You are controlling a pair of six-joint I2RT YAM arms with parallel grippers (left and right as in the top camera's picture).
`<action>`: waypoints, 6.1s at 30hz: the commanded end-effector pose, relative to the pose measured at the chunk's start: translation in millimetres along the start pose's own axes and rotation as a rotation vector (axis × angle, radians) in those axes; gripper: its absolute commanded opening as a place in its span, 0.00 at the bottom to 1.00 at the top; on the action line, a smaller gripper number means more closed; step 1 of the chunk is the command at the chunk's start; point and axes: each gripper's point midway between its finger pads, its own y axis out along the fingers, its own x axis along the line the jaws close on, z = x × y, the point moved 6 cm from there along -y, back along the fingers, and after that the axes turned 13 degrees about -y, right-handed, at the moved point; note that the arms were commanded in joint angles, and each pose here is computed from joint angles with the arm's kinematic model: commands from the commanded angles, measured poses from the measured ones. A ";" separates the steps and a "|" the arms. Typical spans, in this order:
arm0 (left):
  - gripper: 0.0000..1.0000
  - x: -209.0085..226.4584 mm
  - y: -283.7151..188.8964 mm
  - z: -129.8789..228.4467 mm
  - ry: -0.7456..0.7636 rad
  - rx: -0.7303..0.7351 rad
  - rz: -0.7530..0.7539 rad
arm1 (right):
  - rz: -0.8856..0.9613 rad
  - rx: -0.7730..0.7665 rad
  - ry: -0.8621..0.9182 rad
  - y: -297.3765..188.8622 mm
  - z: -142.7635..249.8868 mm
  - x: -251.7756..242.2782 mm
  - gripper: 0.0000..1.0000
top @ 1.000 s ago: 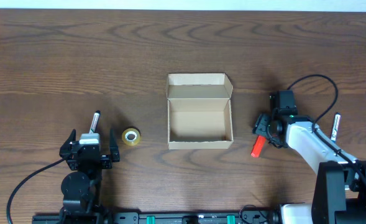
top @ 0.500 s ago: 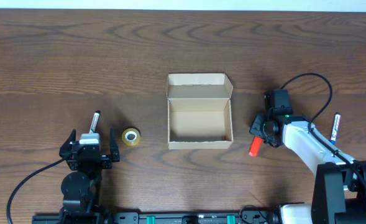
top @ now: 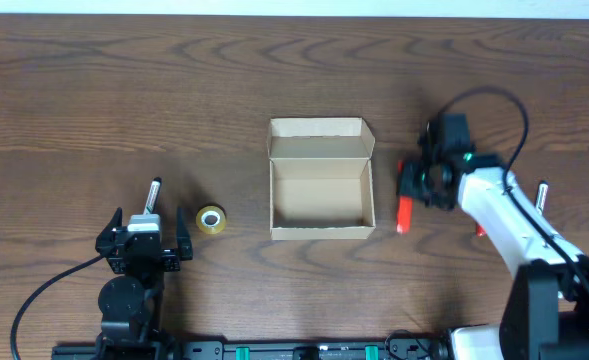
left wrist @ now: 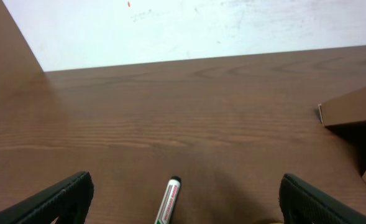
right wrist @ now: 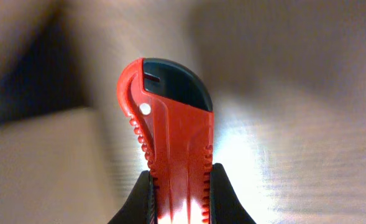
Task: Pack container
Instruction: 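Lift the red box cutter with the right gripper, then lower the box cutter into the cardboard box and release, then move right gripper to the red stapler and grasp it, then lift the red stapler and carry it toward the box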
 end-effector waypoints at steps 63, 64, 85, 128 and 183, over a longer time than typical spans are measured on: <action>0.95 2.2 2.9 12.2 -0.008 0.030 -0.010 | -0.312 -0.034 -1.083 -83.5 -8.4 160.7 0.70; 0.95 2.2 2.9 12.2 -0.008 0.030 -0.011 | -0.274 -0.057 -1.025 -92.4 -13.0 152.6 0.67; 0.95 2.2 2.9 12.2 -0.008 0.030 -0.011 | 0.285 0.062 0.253 -143.2 -5.1 -115.2 0.99; 0.95 2.2 2.9 12.2 -0.008 0.030 -0.011 | 0.064 0.429 0.214 -18.0 37.9 -162.8 0.89; 0.95 2.2 2.9 12.2 -0.008 0.030 -0.010 | 0.003 0.097 -0.014 -6.7 -5.9 -114.4 0.01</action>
